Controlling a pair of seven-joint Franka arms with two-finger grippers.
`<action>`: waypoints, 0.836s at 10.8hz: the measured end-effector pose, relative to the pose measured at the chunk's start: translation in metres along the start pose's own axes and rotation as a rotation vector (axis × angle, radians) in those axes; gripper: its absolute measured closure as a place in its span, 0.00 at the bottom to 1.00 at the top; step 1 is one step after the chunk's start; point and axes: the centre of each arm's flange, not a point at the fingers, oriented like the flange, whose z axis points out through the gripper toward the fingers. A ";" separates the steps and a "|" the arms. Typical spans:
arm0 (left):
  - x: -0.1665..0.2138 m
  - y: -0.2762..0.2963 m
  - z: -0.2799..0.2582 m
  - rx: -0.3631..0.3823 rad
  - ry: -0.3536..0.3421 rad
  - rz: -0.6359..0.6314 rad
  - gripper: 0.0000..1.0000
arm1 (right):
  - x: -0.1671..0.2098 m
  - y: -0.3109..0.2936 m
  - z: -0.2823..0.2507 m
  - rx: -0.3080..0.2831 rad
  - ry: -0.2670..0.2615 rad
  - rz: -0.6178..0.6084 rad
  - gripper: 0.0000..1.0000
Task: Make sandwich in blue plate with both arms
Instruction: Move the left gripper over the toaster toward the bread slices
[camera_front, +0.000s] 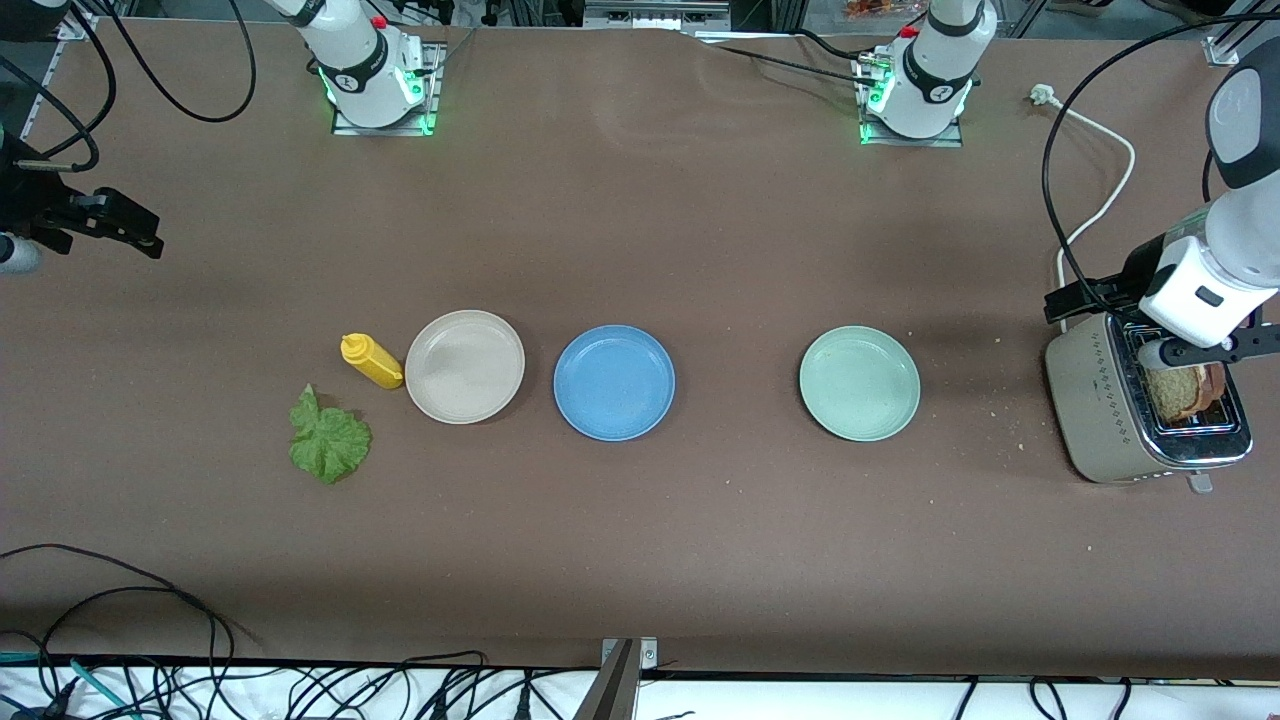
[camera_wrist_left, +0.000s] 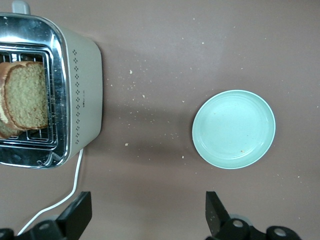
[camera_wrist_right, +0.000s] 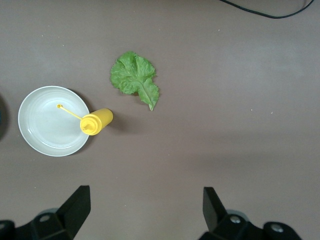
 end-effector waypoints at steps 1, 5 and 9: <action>0.001 -0.006 0.000 -0.001 0.000 -0.011 0.00 | 0.000 0.000 0.000 0.000 0.000 0.000 0.00; 0.002 -0.013 0.000 -0.003 -0.001 -0.021 0.00 | 0.001 0.000 -0.006 0.000 0.013 0.000 0.00; 0.004 -0.035 0.001 -0.007 -0.002 -0.053 0.00 | 0.001 0.000 -0.010 0.000 0.021 0.000 0.00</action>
